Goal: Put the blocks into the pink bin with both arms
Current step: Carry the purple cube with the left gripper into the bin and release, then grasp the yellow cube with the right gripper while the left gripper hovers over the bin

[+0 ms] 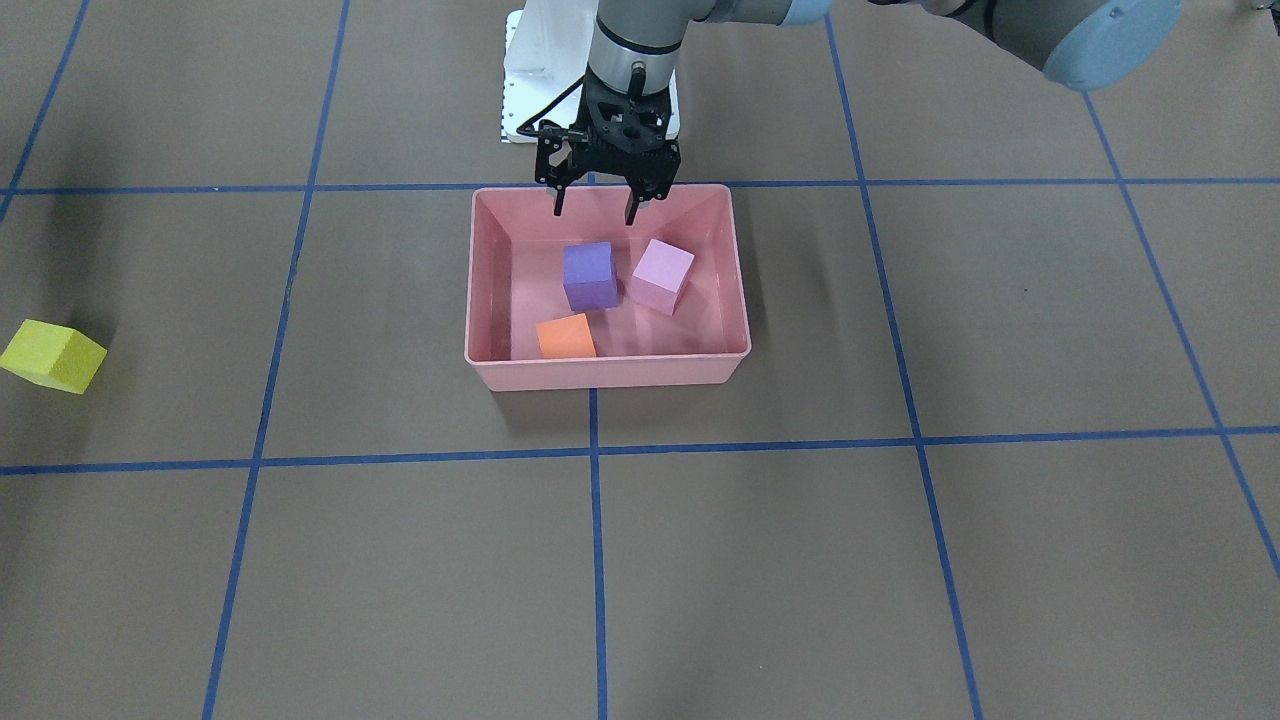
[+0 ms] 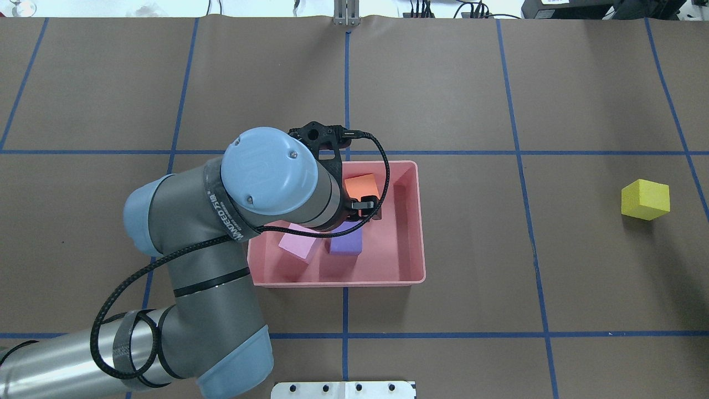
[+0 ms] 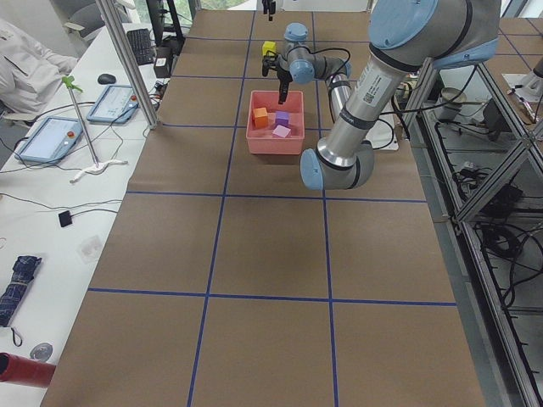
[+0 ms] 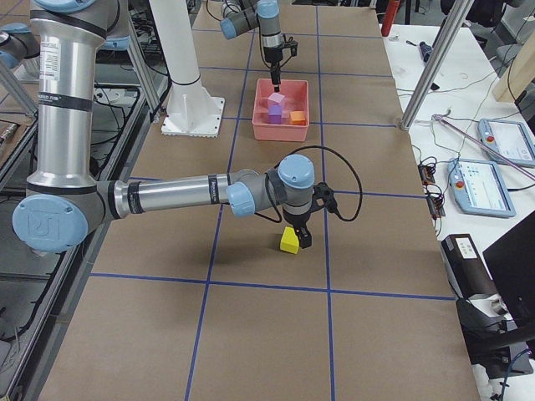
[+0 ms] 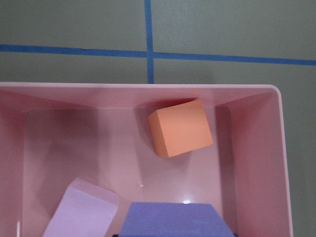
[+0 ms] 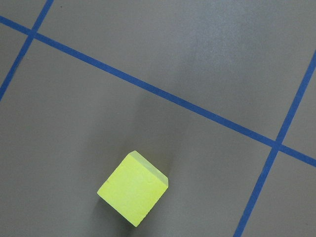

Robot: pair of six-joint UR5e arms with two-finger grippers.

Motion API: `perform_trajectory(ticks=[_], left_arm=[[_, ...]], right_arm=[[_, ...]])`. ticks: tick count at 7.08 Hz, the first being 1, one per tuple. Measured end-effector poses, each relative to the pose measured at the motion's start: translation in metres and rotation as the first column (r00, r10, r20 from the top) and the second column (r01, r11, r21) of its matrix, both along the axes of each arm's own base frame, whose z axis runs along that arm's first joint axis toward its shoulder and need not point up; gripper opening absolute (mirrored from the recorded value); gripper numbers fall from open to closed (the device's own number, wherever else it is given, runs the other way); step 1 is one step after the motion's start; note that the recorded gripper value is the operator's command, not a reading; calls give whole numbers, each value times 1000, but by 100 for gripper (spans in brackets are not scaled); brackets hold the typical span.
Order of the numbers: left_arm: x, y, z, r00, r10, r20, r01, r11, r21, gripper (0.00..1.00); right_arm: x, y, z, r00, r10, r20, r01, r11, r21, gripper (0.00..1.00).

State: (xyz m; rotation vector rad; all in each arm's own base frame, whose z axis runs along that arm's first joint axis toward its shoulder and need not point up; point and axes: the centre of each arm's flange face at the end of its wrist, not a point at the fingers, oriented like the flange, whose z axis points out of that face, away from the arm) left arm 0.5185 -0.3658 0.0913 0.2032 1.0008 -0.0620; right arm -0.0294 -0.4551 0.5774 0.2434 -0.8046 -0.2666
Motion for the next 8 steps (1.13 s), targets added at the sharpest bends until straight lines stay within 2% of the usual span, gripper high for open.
perform_trajectory(ticks=[1,2,4,6,8], left_arm=[[-12,6,-7,1000,4,14,-4,999,36,100],[-29,9,-10,999,17,33,-20,997,77,100],[-42,9,-6,998,25,54,-30,994,104,100],[-43,9,-5,998,27,57,-33,994,107,100],[-41,10,-4,998,31,61,-37,994,106,100]], right_arm=[[2,9,9,997,77,18,-76,996,-38,97],[0,14,16,986,164,27,-161,983,-90,96],[-33,16,17,948,319,7,-312,933,-180,96],[-86,21,18,904,428,-8,-420,883,-211,96],[-104,26,28,875,484,-1,-472,853,-223,97]])
